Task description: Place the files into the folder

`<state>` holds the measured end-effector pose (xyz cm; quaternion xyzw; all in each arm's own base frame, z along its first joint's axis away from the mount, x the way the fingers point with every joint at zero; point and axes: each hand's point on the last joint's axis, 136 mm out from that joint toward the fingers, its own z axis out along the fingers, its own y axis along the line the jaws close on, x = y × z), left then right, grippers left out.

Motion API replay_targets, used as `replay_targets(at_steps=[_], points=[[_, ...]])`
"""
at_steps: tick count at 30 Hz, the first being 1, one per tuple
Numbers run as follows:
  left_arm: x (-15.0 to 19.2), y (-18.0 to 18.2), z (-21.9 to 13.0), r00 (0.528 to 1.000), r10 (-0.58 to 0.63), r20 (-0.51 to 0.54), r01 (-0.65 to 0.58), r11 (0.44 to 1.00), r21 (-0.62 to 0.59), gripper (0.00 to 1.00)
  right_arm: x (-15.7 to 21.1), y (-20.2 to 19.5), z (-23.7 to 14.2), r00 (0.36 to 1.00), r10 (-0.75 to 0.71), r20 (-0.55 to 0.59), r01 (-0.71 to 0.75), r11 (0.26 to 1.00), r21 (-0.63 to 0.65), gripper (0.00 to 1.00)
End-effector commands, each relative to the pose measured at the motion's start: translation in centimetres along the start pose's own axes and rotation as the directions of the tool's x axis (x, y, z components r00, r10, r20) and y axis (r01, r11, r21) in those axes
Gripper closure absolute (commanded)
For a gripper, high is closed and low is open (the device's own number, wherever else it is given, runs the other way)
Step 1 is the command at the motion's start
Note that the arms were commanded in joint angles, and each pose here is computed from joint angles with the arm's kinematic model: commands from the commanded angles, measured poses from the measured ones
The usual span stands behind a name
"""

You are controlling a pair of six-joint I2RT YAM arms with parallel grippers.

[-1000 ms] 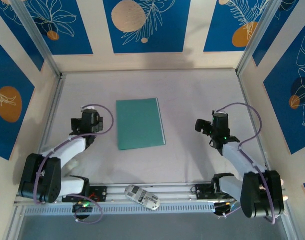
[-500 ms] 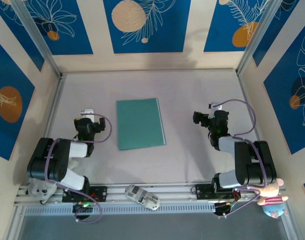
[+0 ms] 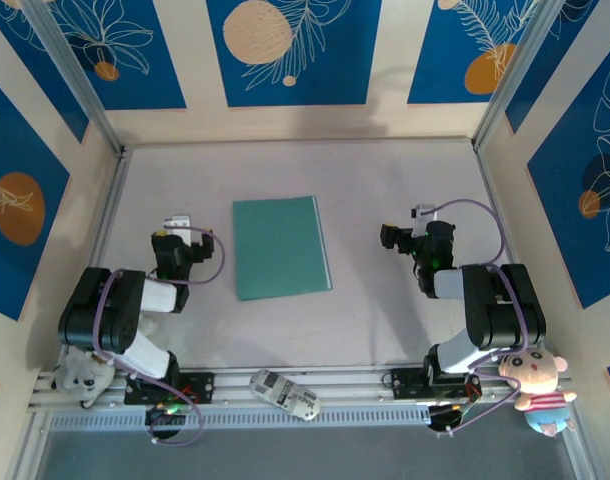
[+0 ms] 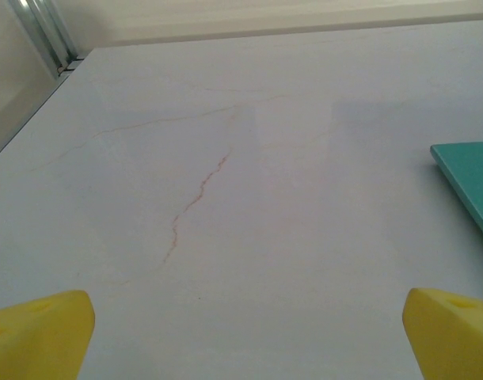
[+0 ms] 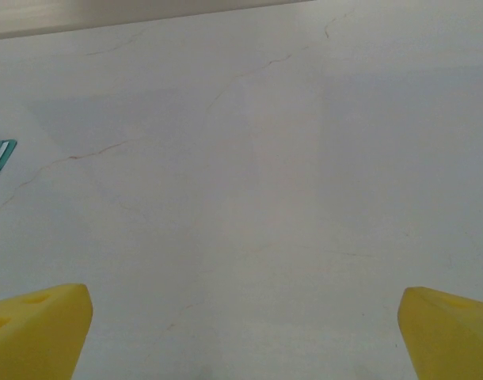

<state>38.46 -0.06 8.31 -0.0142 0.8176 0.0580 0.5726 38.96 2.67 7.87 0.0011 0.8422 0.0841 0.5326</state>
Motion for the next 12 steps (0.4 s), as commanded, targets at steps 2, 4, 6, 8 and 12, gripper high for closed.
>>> replay_targets(at_steps=[2,4,6,8,12], points=[[-1.30,-0.34,0.37,0.999,0.016,0.036,-0.017,0.999,0.029,0.00,-1.63,0.19,0.01,0.998,-0.027,0.053,0.027,1.000,-0.015,0.01],[-1.20,-0.38,0.38,0.999,0.017,0.032,-0.018,0.999,0.031,0.00,-1.64,0.17,0.01,0.998,-0.025,0.053,0.026,1.000,-0.015,0.01],[-1.23,-0.39,0.37,0.999,0.017,0.033,-0.018,0.999,0.031,0.00,-1.62,0.22,0.02,0.998,-0.026,0.051,0.027,0.999,-0.017,0.01],[-1.23,-0.38,0.37,0.999,0.017,0.033,-0.018,0.999,0.031,0.00,-1.62,0.22,0.03,0.998,-0.026,0.050,0.027,1.000,-0.017,0.01],[-1.26,-0.42,0.37,0.999,0.017,0.034,-0.018,0.999,0.033,0.00,-1.59,0.26,-0.03,0.998,-0.029,0.053,0.030,0.999,-0.015,0.01]])
